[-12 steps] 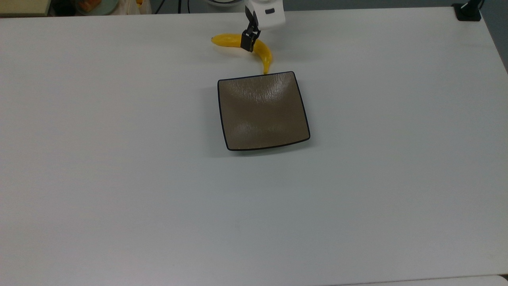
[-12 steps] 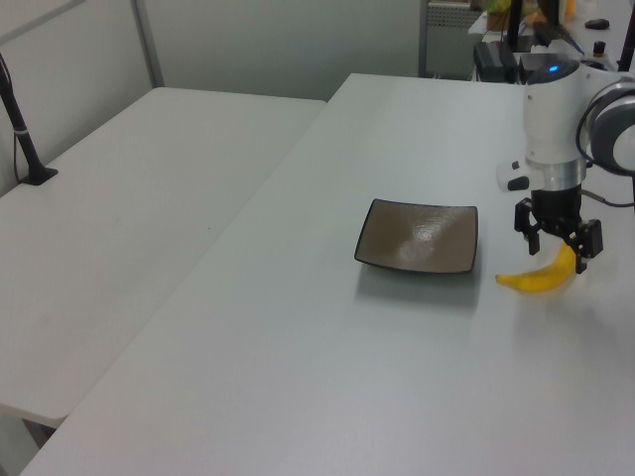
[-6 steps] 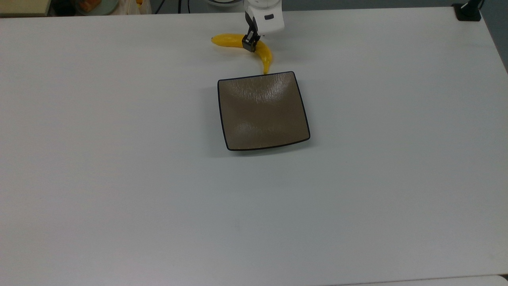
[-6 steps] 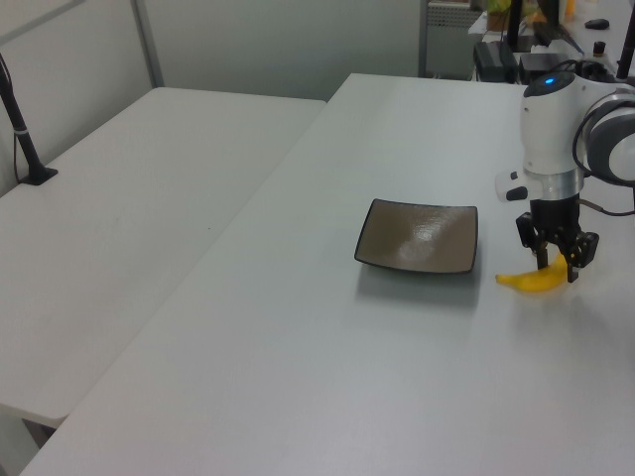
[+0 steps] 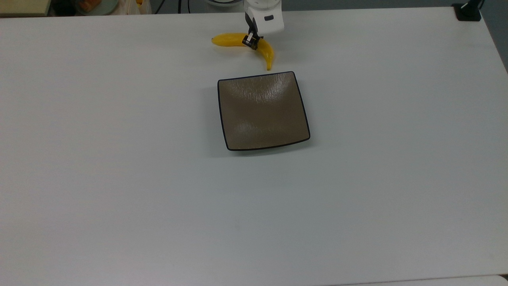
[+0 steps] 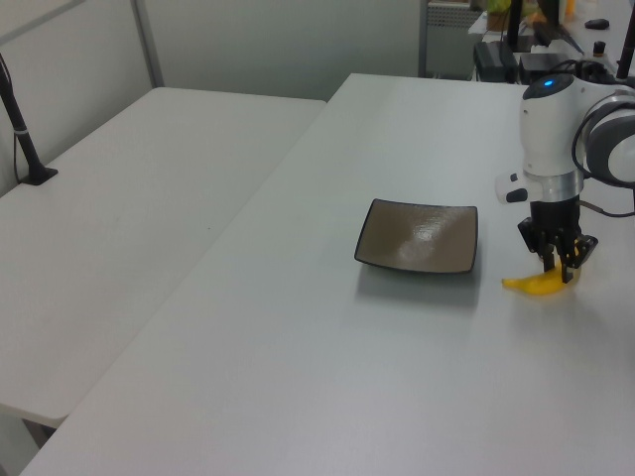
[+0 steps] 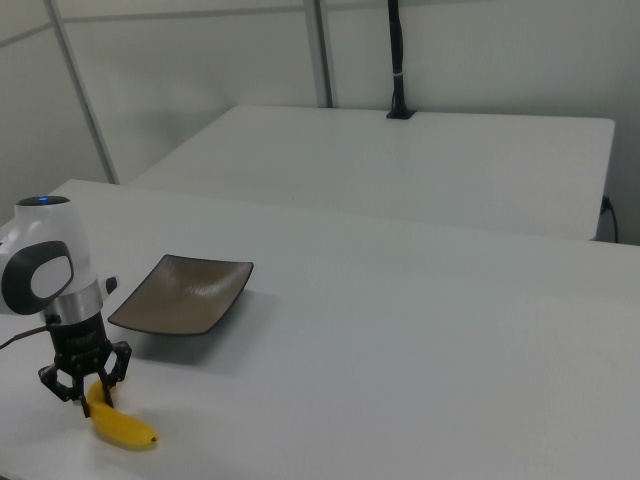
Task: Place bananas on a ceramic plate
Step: 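Close the gripper around the middle of the yellow banana, then lift the banana up off the table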
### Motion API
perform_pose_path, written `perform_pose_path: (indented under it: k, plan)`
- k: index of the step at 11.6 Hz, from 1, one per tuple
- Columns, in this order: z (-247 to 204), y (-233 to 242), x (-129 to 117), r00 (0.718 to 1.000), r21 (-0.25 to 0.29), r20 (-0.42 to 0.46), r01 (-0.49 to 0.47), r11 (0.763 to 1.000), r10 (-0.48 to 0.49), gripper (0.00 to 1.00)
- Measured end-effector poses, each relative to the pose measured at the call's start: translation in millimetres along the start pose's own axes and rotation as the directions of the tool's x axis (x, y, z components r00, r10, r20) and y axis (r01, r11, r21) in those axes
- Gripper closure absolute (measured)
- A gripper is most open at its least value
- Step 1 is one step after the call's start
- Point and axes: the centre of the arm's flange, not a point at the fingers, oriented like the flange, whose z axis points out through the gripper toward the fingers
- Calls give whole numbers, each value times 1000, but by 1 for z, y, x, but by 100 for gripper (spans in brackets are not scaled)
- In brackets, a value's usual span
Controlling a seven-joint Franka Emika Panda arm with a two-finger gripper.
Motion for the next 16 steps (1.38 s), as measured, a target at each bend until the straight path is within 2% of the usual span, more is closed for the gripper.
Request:
perform_pose_path:
  k: [6,9,12,16]
  plan:
    - [-1,1,0,1000,-1,-1,-2,1000,2,67]
    - [-16,4,1,1000,-23,-19,-8,1000,8,67]
    - [-68,12,6,999,-36,-28,-16,999,15,67]
    - [-174,30,7,997,-67,-72,-44,997,39,67]
